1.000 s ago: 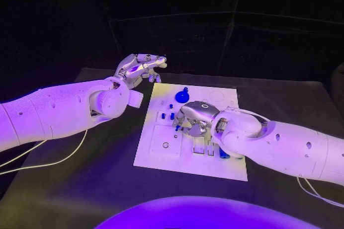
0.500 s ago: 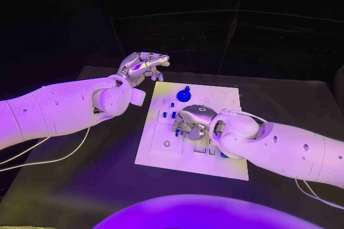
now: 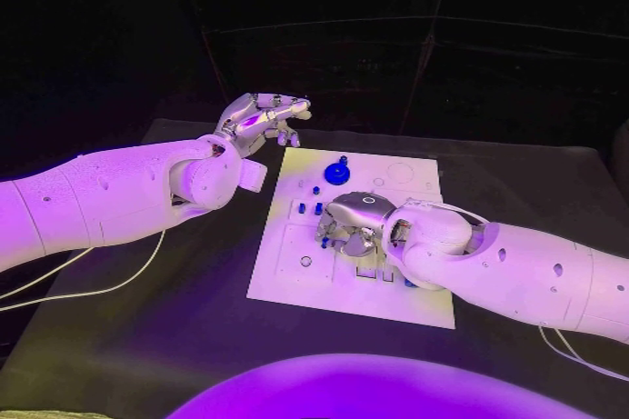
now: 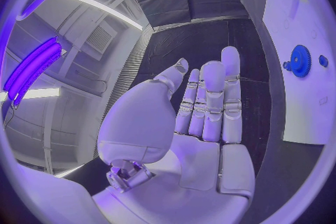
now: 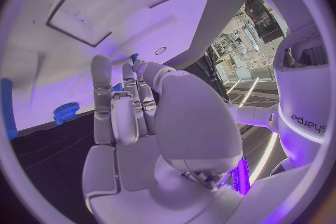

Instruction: Assemble the parts on the task board

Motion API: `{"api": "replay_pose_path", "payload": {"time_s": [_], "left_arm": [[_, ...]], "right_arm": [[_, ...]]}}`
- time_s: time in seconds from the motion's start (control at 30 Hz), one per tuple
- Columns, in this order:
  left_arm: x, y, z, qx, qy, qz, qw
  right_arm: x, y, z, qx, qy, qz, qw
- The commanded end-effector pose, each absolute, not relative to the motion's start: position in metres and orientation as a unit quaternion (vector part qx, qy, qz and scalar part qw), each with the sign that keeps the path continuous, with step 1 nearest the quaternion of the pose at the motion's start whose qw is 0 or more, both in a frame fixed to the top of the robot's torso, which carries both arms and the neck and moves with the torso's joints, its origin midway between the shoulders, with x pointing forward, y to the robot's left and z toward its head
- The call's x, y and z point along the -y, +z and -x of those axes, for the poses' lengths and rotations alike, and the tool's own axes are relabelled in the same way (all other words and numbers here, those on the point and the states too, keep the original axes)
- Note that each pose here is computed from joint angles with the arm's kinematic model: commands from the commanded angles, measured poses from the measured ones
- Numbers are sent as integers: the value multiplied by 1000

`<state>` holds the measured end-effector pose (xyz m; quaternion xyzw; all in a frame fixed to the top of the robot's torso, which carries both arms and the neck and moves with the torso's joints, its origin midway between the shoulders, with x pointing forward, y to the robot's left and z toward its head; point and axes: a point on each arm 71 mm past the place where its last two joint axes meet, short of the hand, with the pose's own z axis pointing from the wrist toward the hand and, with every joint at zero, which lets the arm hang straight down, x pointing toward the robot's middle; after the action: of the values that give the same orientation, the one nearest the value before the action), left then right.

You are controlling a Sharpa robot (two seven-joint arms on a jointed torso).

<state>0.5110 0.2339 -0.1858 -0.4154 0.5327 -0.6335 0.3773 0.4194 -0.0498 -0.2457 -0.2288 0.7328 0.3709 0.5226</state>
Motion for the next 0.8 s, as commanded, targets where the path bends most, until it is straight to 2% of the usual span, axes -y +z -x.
{"api": "replay_pose_path", "payload": {"time_s": [0.03,0.5,0.8], "left_arm": [[-233,-184,-511,-532,-638,414,372],[-234,-185,-512,-532,-637,415,372],[-235,-185,-512,-532,-636,415,373]], "right_arm": [[50,-247,-419,-731,360,239,528],[46,-250,-417,-739,353,254,514],[47,-249,-417,-735,355,249,522]]}}
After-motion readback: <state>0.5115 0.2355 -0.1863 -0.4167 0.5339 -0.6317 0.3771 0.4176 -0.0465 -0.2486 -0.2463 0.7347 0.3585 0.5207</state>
